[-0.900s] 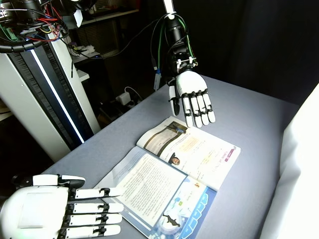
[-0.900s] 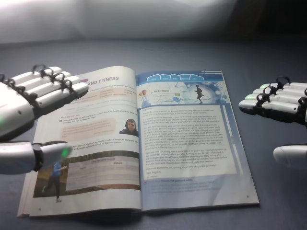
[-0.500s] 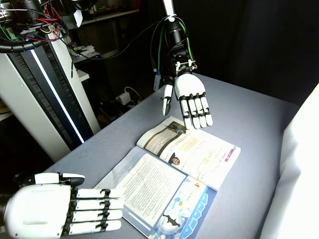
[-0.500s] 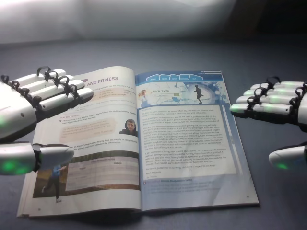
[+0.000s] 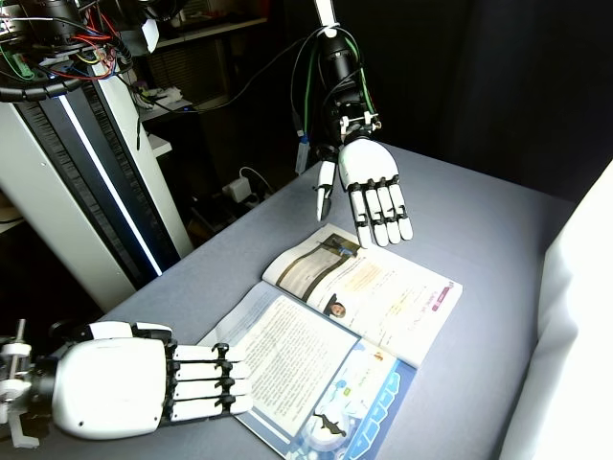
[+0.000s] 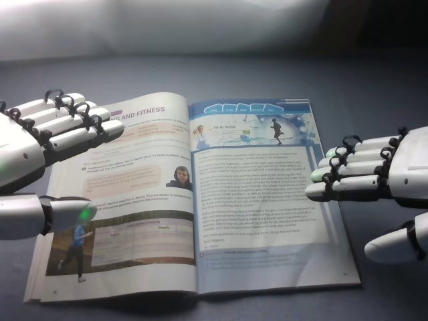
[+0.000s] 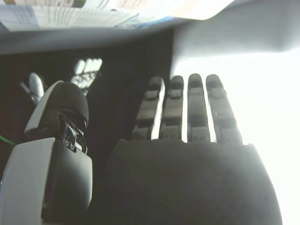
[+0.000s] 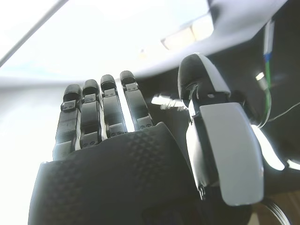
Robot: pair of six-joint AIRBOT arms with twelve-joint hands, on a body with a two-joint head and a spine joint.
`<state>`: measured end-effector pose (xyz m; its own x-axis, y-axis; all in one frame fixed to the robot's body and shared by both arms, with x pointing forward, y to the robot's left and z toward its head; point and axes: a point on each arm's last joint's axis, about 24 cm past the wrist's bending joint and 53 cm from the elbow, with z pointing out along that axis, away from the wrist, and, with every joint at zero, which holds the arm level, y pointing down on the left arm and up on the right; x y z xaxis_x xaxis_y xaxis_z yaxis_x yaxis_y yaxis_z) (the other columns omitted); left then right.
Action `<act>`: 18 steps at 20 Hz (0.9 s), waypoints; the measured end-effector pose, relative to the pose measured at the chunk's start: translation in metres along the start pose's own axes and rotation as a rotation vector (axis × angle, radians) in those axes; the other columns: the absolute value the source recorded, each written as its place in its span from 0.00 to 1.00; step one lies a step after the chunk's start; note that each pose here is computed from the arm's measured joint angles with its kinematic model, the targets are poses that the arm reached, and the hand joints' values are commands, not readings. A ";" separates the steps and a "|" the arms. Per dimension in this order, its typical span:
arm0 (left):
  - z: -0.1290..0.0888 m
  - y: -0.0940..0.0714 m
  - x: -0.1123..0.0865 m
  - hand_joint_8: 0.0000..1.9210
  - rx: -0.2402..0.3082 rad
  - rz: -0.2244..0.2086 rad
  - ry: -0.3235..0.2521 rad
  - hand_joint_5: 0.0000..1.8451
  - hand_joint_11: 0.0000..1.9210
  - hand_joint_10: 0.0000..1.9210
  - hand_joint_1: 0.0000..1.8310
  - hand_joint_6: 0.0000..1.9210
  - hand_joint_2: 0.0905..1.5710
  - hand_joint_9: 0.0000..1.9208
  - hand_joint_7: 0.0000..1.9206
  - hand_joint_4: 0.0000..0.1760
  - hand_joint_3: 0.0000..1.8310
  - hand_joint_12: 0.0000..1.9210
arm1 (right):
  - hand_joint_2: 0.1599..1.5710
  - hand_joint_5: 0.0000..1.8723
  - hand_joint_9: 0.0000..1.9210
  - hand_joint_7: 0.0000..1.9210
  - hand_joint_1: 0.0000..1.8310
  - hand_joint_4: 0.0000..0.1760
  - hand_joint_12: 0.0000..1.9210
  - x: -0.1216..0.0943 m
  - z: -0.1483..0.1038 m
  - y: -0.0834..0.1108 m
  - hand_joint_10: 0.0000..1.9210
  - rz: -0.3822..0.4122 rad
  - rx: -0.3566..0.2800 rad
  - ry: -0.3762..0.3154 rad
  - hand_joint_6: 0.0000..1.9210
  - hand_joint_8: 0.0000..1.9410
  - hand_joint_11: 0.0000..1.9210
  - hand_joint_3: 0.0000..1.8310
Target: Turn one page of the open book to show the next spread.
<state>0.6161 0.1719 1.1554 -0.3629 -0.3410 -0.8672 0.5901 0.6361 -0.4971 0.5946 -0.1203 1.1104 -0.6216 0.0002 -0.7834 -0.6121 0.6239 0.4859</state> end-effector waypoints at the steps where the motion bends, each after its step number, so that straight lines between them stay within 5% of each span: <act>1: 0.000 -0.001 0.000 0.00 0.003 0.002 0.001 0.00 0.00 0.00 0.00 0.00 0.82 0.00 0.00 0.14 0.00 0.00 | 0.81 0.04 0.00 0.00 0.00 0.00 0.00 0.002 0.001 -0.003 0.00 0.005 0.006 0.008 0.02 0.00 0.00 0.00; 3: 0.000 0.000 0.000 0.00 0.001 0.002 0.002 0.00 0.00 0.00 0.00 0.00 0.83 0.00 0.00 0.25 0.01 0.00 | 0.80 0.05 0.00 0.01 0.00 0.00 0.00 0.004 0.003 -0.008 0.00 0.000 0.022 0.020 0.02 0.00 0.00 0.00; 6: 0.000 0.000 0.000 0.00 0.002 0.001 -0.001 0.00 0.00 0.00 0.00 0.00 0.84 0.00 0.00 0.24 0.01 0.00 | 0.81 0.04 0.00 0.00 0.00 0.00 0.00 0.009 0.007 -0.009 0.00 0.002 0.025 0.036 0.01 0.00 0.00 0.00; 7: 0.000 -0.001 0.000 0.00 0.003 0.002 -0.001 0.00 0.00 0.00 0.00 0.00 0.84 0.00 0.00 0.11 0.01 0.00 | 0.81 0.04 0.00 0.00 0.00 0.00 0.00 0.013 0.009 -0.011 0.00 0.012 0.028 0.045 0.01 0.00 0.00 0.00; 18: -0.002 0.001 -0.008 0.00 -0.002 0.007 -0.016 0.00 0.00 0.00 0.00 0.00 0.83 0.00 0.00 0.07 0.00 0.00 | 0.80 0.02 0.00 0.00 0.00 0.00 0.00 0.030 0.027 -0.015 0.00 0.010 0.030 0.092 0.00 0.00 0.00 0.00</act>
<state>0.6177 0.1768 1.1618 -0.3474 -0.3474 -0.8710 0.5908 0.6402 -0.4909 0.5989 -0.1084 1.0690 -0.6708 -0.0646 -0.7388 -0.5916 0.6474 0.4805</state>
